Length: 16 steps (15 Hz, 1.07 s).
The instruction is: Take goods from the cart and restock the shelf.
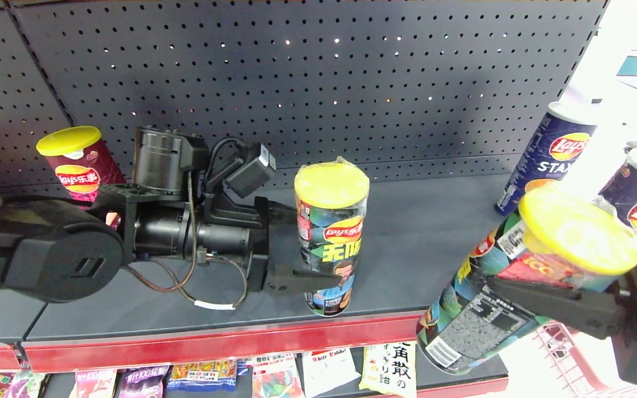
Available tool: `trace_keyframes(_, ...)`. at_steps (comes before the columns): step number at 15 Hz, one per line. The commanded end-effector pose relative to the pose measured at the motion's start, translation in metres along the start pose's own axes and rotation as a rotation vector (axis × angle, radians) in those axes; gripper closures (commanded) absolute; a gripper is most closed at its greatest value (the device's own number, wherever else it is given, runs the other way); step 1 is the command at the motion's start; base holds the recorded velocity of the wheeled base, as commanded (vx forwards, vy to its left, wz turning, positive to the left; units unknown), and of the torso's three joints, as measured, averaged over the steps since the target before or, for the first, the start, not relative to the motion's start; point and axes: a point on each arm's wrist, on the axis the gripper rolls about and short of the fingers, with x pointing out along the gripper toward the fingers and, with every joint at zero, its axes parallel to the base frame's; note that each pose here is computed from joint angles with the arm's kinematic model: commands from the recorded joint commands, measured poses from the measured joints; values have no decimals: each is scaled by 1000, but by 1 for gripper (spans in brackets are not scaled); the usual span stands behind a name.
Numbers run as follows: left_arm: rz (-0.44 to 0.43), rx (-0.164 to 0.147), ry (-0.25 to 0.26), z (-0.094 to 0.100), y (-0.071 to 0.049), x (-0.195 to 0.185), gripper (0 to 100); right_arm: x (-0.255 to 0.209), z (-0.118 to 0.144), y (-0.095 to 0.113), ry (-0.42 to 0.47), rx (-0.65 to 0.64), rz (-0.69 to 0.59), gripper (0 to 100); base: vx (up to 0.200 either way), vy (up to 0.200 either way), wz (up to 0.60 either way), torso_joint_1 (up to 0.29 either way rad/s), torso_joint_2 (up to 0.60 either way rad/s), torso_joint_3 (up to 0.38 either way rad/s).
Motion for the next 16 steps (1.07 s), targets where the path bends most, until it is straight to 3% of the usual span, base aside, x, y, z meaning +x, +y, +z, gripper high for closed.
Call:
trace_keyframes(1,23,-8,7,-4,-10,-14,0,9,3,-4,12,4,2,100,0,0,0,0,0,0)
trace_keyframes(7,65,-50,62,-21,-15,-14,0,27,20,-20,1,7,-44,100,0,0,0,0,0,0)
trace_keyframes(9,67,-59,69,-26,-26,-24,0,43,19,-43,34,32,-101,100,0,0,0,0,0,0)
trace_keyframes(11,68,-55,65,-26,-37,-32,0,58,21,-60,50,45,-133,100,0,0,0,0,0,0)
trace_keyframes(16,89,-42,50,-22,-45,-44,0,111,33,-93,54,47,-143,100,0,0,0,0,0,0)
